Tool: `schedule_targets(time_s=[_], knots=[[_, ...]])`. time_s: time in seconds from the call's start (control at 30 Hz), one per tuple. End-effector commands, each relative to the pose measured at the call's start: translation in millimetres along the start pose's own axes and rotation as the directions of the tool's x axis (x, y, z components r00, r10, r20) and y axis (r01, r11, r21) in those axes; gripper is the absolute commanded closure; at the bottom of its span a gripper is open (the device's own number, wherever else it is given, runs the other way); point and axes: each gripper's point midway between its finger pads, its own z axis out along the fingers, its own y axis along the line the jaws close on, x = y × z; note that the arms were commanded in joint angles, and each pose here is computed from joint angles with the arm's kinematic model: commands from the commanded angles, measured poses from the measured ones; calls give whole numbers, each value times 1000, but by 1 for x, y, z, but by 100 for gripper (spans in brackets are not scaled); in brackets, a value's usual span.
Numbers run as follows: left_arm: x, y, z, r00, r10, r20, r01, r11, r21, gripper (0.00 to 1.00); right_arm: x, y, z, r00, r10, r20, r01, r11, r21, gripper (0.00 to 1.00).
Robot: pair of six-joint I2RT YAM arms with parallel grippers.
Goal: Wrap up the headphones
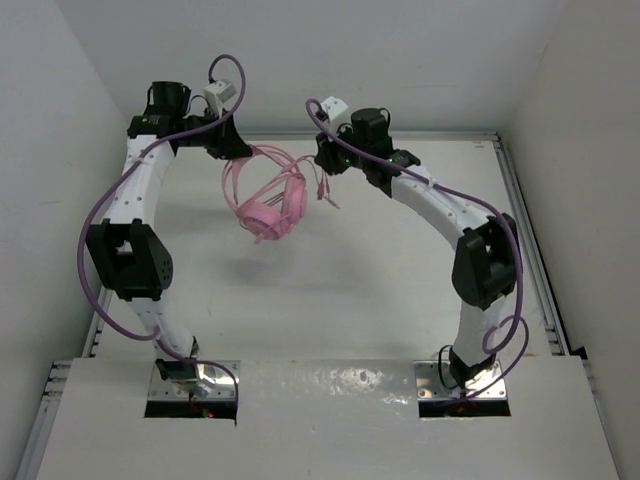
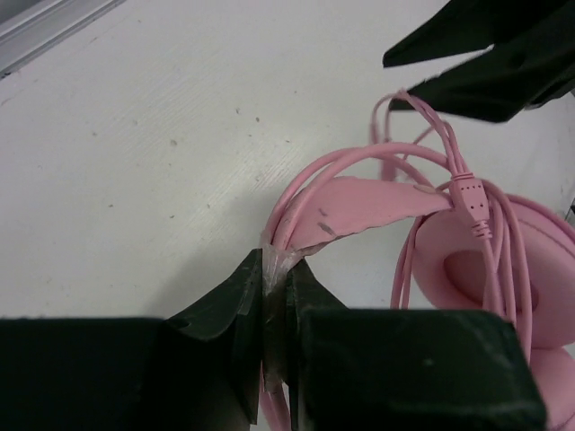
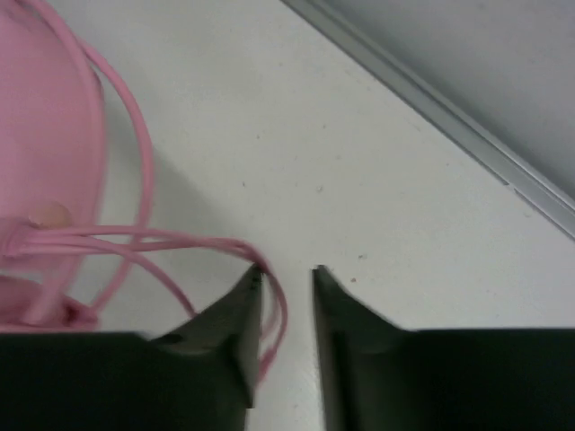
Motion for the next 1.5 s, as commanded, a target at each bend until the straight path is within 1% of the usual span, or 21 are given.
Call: schedule_targets(time_s=[0.0, 0.03, 0.07, 0.13, 0.2, 0.23, 0.27, 0.37, 0.4, 0.47, 0.53, 0.57, 0.63, 0.73, 0.8, 0.93, 1.0, 1.2, 1.37, 1.4, 1.47], knots=[[-37, -35, -27, 994, -21, 103, 11, 995, 95, 100, -16, 4, -15, 992, 63, 108, -58, 997, -50, 61], [-37, -32, -26, 994, -29, 102, 20, 996, 87, 100, -24, 8, -24, 988, 76, 138, -68, 996, -60, 55], [-37, -30, -25, 994, -46, 103, 38, 996, 79, 100, -13, 11, -26, 990, 85, 115, -78, 995, -63, 48], [-38, -25, -24, 993, -42, 107, 36, 998, 56, 100, -10, 9, -40, 990, 94, 107, -91, 995, -33, 36], [-39, -21, -24, 993, -41, 107, 37, 999, 39, 100, -10, 5, -52, 988, 107, 110, -109, 994, 12, 28], [-37, -19, -23, 994, -47, 104, 44, 999, 28, 100, -19, -3, -65, 984, 113, 135, -123, 990, 67, 26], [-38, -16, -22, 993, -45, 109, 43, 999, 19, 100, -17, -5, -72, 984, 132, 123, -144, 985, 94, 23], [-34, -5, -18, 992, -66, 112, 70, 997, -33, 100, -38, -14, -97, 958, 231, 171, -260, 951, 170, 24], [-31, 2, -17, 991, -84, 108, 92, 993, -71, 100, -46, -6, -104, 939, 283, 196, -315, 937, 153, 28], [-30, 12, -15, 984, -134, 119, 147, 982, -117, 100, -50, 7, -106, 928, 316, 199, -346, 927, 143, 29], [-31, 30, -15, 979, -143, 146, 171, 965, -199, 100, -63, 28, -104, 935, 292, 200, -322, 937, 136, 28], [-36, 35, -15, 973, -155, 171, 192, 955, -225, 100, -52, 35, -96, 947, 288, 144, -308, 940, 145, 25], [-36, 52, -18, 965, -172, 197, 227, 925, -303, 100, -54, 44, -91, 952, 284, 119, -300, 942, 153, 24], [-40, 69, -26, 935, -233, 269, 322, 876, -359, 100, -39, 49, -86, 948, 298, 108, -312, 939, 146, 24], [-39, 79, -36, 921, -250, 299, 356, 851, -386, 100, -40, 51, -93, 944, 302, 132, -318, 939, 132, 24], [-21, 103, -56, 885, -298, 357, 443, 775, -451, 100, -16, 51, -102, 944, 306, 125, -323, 934, 152, 24], [-16, 112, -71, 874, -303, 380, 464, 753, -466, 100, -9, 52, -107, 944, 308, 119, -324, 933, 158, 24], [8, 109, -102, 892, -292, 344, 442, 719, -537, 100, 22, 61, -110, 946, 318, 54, -323, 933, 158, 24], [36, 93, -137, 890, -310, 336, 454, 679, -577, 100, 29, 81, -111, 945, 325, 33, -327, 939, 108, 25], [49, 91, -139, 886, -330, 327, 463, 672, -578, 100, 32, 84, -110, 946, 323, 26, -324, 940, 104, 25], [58, 85, -155, 890, -318, 328, 456, 660, -597, 100, 32, 94, -113, 950, 311, 24, -312, 947, 80, 26]])
